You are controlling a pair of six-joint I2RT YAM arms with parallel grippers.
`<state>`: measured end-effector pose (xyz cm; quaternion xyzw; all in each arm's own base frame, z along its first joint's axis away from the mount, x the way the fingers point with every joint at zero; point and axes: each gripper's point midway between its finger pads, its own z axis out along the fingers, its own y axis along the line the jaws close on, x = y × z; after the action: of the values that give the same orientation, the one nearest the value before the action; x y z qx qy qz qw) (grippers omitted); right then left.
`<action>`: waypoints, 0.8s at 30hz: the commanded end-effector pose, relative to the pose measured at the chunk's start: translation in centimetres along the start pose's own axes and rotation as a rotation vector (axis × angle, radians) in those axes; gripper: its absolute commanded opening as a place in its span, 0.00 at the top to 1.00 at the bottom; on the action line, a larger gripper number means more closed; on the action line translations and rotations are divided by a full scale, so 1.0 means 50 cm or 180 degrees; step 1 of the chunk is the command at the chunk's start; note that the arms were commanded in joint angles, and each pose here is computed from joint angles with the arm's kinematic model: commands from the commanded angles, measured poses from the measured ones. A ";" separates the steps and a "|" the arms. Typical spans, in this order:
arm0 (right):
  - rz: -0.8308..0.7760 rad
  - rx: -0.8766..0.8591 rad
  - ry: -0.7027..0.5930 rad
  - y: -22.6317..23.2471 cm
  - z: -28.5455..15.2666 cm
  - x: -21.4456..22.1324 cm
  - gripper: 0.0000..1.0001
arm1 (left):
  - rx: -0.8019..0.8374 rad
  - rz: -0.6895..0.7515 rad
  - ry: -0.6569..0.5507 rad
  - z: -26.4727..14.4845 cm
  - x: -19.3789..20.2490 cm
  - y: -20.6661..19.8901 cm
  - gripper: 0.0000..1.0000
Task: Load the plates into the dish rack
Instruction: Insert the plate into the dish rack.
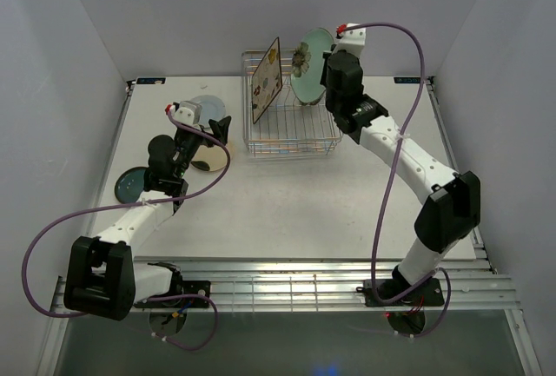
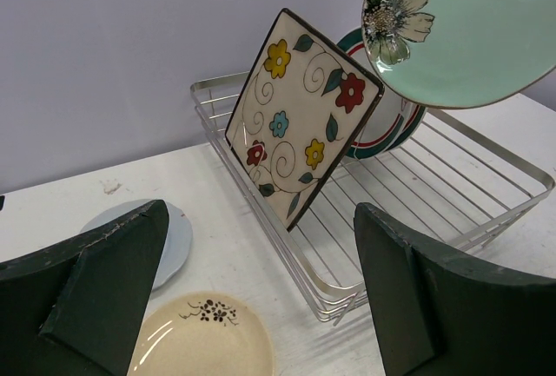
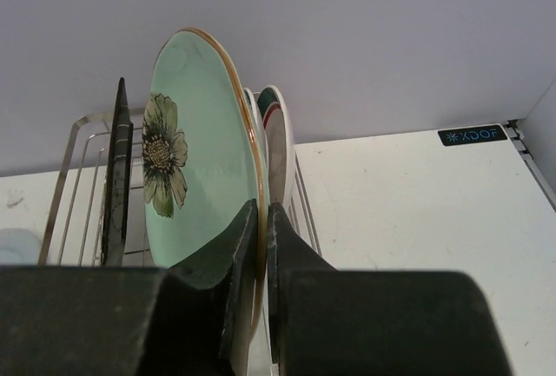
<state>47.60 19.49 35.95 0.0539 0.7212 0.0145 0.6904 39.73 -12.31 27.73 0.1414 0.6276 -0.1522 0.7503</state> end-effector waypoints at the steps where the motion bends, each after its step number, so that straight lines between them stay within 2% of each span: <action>1: 0.0396 0.0195 -0.0662 -0.006 0.003 -0.178 0.92 | 0.0016 0.0022 -0.0053 -0.002 -0.008 -0.005 0.02; 24: -0.0298 0.0682 -0.0711 0.051 0.130 -0.133 0.92 | -0.0019 0.0030 -0.0025 0.002 0.000 0.001 0.02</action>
<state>54.97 21.65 33.96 0.0157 0.7220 -0.1317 0.6791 39.82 -12.32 27.51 0.1416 0.6296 -0.1516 0.7487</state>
